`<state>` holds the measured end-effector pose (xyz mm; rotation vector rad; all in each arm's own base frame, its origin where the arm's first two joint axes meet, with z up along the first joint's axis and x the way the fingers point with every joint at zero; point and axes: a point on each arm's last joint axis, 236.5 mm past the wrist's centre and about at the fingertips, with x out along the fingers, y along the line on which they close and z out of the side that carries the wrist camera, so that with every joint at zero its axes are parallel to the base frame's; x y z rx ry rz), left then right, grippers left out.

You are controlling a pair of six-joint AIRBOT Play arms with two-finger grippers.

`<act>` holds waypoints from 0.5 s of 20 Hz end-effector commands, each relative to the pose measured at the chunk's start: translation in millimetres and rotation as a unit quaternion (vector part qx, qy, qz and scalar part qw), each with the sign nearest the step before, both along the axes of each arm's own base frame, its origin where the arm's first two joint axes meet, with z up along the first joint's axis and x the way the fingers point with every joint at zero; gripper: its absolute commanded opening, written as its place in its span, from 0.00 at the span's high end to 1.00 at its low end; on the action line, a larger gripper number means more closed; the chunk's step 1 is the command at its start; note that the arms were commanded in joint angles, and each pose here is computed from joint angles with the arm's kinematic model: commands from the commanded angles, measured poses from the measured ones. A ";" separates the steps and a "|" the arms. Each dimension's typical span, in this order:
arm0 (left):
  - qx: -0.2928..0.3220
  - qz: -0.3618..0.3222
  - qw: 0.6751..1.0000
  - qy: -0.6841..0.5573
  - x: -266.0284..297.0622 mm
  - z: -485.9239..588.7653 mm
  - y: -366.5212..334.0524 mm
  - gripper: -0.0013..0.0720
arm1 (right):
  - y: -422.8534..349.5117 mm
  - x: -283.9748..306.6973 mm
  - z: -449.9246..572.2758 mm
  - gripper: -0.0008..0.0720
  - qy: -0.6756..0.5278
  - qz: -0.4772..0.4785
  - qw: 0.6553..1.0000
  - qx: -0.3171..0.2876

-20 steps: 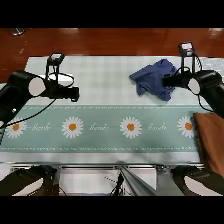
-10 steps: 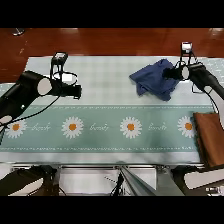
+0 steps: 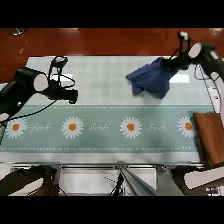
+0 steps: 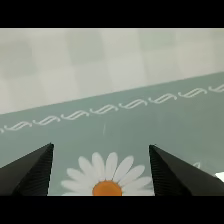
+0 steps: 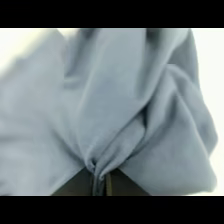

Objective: Fold the shirts.

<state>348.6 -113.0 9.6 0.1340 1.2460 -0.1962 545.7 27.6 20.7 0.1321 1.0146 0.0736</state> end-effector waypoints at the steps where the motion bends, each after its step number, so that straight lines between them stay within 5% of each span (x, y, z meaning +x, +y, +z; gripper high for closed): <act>1: 0.006 -0.015 0.999 0.051 -42.7 20.7 13.4 0.02 | 10.5 -6.1 140.9 0.95 -0.117 0.030 0.993 0.004; 6: -0.206 -0.049 0.976 -0.045 -100.2 74.3 -66.8 0.02 | 26.0 -77.0 315.4 0.95 -0.293 0.070 0.953 -0.013; 10: -0.239 -0.044 0.968 -0.065 -131.8 78.7 -70.0 0.02 | 58.6 -150.6 393.4 0.95 -0.384 0.132 0.913 -0.036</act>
